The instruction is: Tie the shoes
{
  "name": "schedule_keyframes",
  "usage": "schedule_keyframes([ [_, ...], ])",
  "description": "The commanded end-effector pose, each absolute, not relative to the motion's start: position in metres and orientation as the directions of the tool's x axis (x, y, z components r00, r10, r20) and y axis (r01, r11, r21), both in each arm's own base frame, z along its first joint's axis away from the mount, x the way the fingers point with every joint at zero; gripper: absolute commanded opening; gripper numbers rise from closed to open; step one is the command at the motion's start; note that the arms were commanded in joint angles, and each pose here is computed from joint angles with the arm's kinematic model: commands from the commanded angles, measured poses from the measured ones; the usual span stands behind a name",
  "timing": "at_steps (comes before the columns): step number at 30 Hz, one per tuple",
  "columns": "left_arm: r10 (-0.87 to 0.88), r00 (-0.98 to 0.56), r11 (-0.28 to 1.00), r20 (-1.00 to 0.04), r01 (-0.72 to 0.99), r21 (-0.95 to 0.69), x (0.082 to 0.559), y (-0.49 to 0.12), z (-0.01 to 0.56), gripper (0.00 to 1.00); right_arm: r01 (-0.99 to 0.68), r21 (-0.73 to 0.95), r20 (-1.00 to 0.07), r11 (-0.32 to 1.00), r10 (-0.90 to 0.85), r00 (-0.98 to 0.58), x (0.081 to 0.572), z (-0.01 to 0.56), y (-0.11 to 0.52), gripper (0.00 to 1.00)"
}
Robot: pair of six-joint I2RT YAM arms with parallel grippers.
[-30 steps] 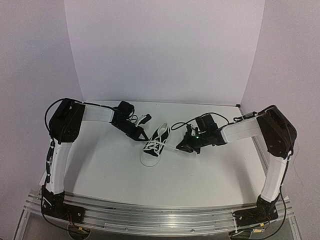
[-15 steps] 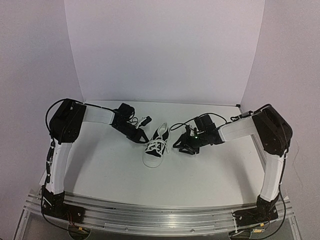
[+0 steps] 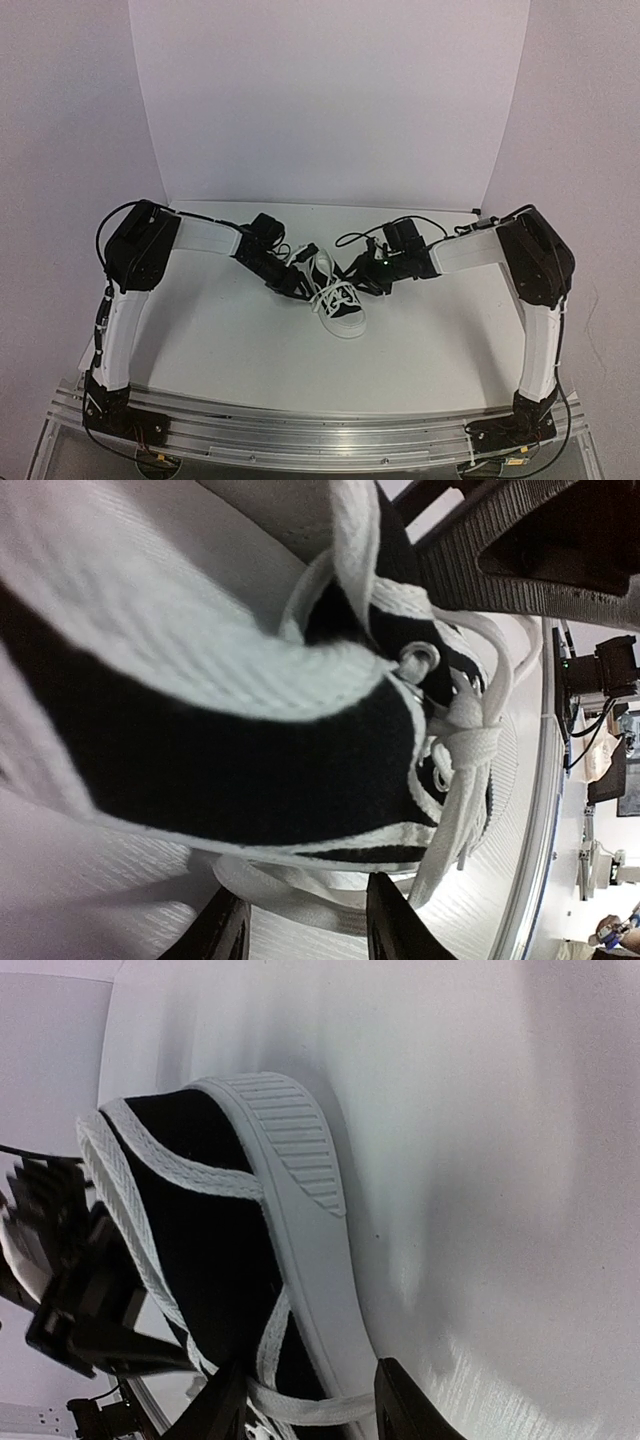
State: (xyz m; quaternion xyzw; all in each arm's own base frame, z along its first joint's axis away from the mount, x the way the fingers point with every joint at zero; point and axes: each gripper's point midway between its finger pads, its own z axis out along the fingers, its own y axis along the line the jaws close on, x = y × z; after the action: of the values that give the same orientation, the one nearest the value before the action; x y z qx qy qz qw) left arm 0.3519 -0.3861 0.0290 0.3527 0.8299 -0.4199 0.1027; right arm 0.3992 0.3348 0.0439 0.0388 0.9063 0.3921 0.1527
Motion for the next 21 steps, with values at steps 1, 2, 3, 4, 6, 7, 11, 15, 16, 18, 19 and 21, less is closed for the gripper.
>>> schedule_keyframes([
  [1, 0.450, -0.688, 0.492, -0.569, 0.723, -0.486, 0.411, -0.354, 0.064, 0.44, -0.025, 0.699, -0.292, 0.715, 0.253, -0.922, 0.398, 0.065, 0.305, 0.45],
  [2, 0.457, -0.677, 0.497, -0.577, 0.733, -0.465, 0.414, -0.351, 0.066, 0.45, -0.014, 0.690, -0.296, 0.724, 0.264, -0.918, 0.396, 0.066, 0.296, 0.46],
  [3, 0.466, -0.662, 0.496, -0.587, 0.745, -0.445, 0.417, -0.349, 0.068, 0.46, -0.007, 0.684, -0.300, 0.729, 0.272, -0.915, 0.394, 0.068, 0.288, 0.46],
  [4, 0.476, -0.644, 0.490, -0.599, 0.760, -0.427, 0.418, -0.349, 0.069, 0.47, 0.002, 0.679, -0.304, 0.734, 0.283, -0.910, 0.394, 0.070, 0.281, 0.46],
  [6, 0.487, -0.624, 0.485, -0.611, 0.775, -0.406, 0.421, -0.349, 0.068, 0.48, 0.029, 0.661, -0.282, 0.750, 0.283, -0.917, 0.389, 0.062, 0.274, 0.46],
  [7, 0.489, -0.622, 0.487, -0.612, 0.777, -0.400, 0.423, -0.349, 0.067, 0.49, 0.034, 0.657, -0.267, 0.753, 0.275, -0.924, 0.387, 0.058, 0.275, 0.46],
  [11, 0.499, -0.603, 0.491, -0.622, 0.789, -0.370, 0.432, -0.350, 0.070, 0.57, 0.067, 0.651, -0.198, 0.756, 0.255, -0.946, 0.369, 0.038, 0.286, 0.43],
  [15, 0.507, -0.564, 0.505, -0.652, 0.807, -0.306, 0.440, -0.342, 0.082, 0.82, 0.067, 0.633, -0.133, 0.771, 0.194, -0.972, 0.339, 0.020, 0.307, 0.42],
  [16, 0.509, -0.556, 0.513, -0.657, 0.809, -0.287, 0.443, -0.338, 0.085, 0.92, 0.067, 0.632, -0.124, 0.772, 0.186, -0.975, 0.334, 0.017, 0.310, 0.41],
  [18, 0.509, -0.545, 0.532, -0.666, 0.808, -0.254, 0.449, -0.328, 0.091, 0.99, 0.067, 0.633, -0.112, 0.771, 0.178, -0.978, 0.326, 0.017, 0.314, 0.40],
  [19, 0.507, -0.545, 0.547, -0.667, 0.802, -0.240, 0.453, -0.321, 0.094, 1.00, 0.066, 0.635, -0.108, 0.769, 0.173, -0.979, 0.323, 0.017, 0.316, 0.40],
  [21, 0.506, -0.543, 0.567, -0.670, 0.795, -0.216, 0.459, -0.309, 0.099, 1.00, 0.056, 0.645, -0.096, 0.762, 0.154, -0.983, 0.316, 0.019, 0.322, 0.40],
])
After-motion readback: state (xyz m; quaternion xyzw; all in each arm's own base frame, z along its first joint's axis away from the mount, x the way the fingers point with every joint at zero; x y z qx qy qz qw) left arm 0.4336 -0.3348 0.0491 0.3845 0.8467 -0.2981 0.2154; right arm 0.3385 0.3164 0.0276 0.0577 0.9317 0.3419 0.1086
